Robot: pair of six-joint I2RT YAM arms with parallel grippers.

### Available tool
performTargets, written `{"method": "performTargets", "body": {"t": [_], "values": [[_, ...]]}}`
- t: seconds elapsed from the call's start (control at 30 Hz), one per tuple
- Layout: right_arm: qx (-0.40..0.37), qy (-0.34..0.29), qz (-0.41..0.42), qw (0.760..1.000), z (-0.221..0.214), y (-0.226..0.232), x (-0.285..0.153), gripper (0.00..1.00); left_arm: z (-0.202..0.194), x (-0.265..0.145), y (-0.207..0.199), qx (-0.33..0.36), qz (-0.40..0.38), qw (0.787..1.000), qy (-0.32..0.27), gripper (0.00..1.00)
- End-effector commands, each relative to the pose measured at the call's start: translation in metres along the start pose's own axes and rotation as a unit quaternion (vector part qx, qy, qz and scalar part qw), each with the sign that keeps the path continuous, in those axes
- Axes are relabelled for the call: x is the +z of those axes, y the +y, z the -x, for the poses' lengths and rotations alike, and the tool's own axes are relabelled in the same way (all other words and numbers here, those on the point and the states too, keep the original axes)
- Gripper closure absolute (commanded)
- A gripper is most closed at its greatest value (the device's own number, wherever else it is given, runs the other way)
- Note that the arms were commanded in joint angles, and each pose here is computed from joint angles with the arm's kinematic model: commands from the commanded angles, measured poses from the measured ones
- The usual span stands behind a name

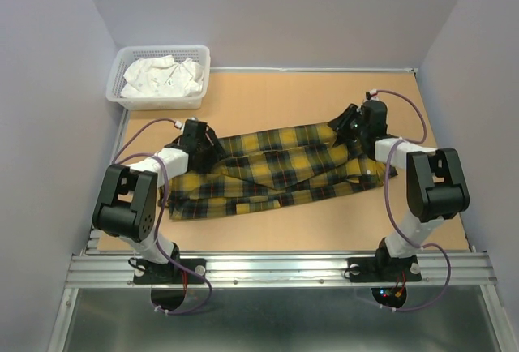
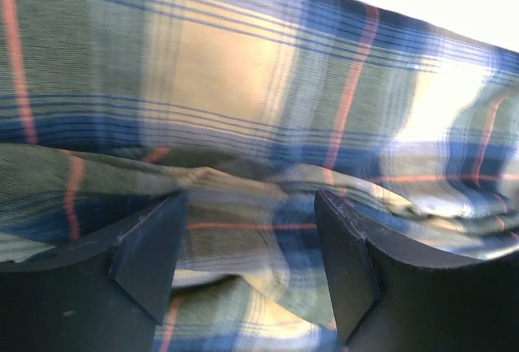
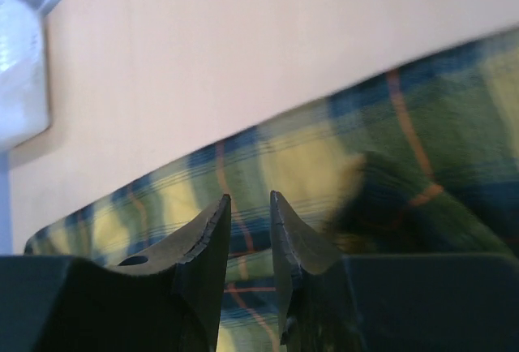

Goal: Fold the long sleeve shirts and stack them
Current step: Fold the shirt

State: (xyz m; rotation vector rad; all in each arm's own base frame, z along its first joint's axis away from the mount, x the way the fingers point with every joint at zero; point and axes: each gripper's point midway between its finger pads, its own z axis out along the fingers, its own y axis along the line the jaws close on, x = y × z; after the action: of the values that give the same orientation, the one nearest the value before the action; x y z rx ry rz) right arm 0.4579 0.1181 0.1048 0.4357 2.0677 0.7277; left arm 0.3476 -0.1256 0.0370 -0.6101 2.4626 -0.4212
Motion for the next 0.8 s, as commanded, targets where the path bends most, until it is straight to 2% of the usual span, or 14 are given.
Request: {"method": "performTargets", "body": {"t": [0.0,0.23,0.33,0.4,0.43,0.57,0.67,0.77], "values": [[0.034,-0.041,-0.102,0.993,0.004,-0.062,-0.014,0.69,-0.007,0.006,0.025,-0.025,0.03,0.999,0.002,0.24],[0.057,-0.026,-0.185,0.981,-0.002,-0.107,-0.044,0.69,-0.009,-0.001,0.04,-0.043,0.039,0.998,0.005,0.24],[0.046,-0.025,-0.199,0.979,0.008,-0.101,-0.056,0.68,-0.003,-0.011,0.039,-0.041,0.038,0.998,-0.005,0.24],[0.026,-0.038,-0.187,0.981,0.024,-0.086,-0.064,0.68,0.0,-0.02,0.039,-0.038,0.043,0.998,-0.009,0.22],[0.01,-0.038,-0.175,0.984,0.031,-0.077,-0.066,0.68,0.011,-0.029,0.037,-0.035,0.044,0.998,-0.03,0.2],[-0.042,-0.004,-0.149,0.988,0.032,-0.046,-0.073,0.68,0.022,-0.054,0.046,-0.034,0.072,0.995,-0.061,0.13],[-0.081,0.042,-0.134,0.987,0.009,-0.025,-0.071,0.67,0.022,-0.062,0.053,-0.041,0.086,0.993,-0.073,0.11],[-0.136,0.076,-0.123,0.98,-0.012,-0.001,-0.066,0.59,0.015,-0.058,0.06,-0.047,0.096,0.992,-0.066,0.1]]}}
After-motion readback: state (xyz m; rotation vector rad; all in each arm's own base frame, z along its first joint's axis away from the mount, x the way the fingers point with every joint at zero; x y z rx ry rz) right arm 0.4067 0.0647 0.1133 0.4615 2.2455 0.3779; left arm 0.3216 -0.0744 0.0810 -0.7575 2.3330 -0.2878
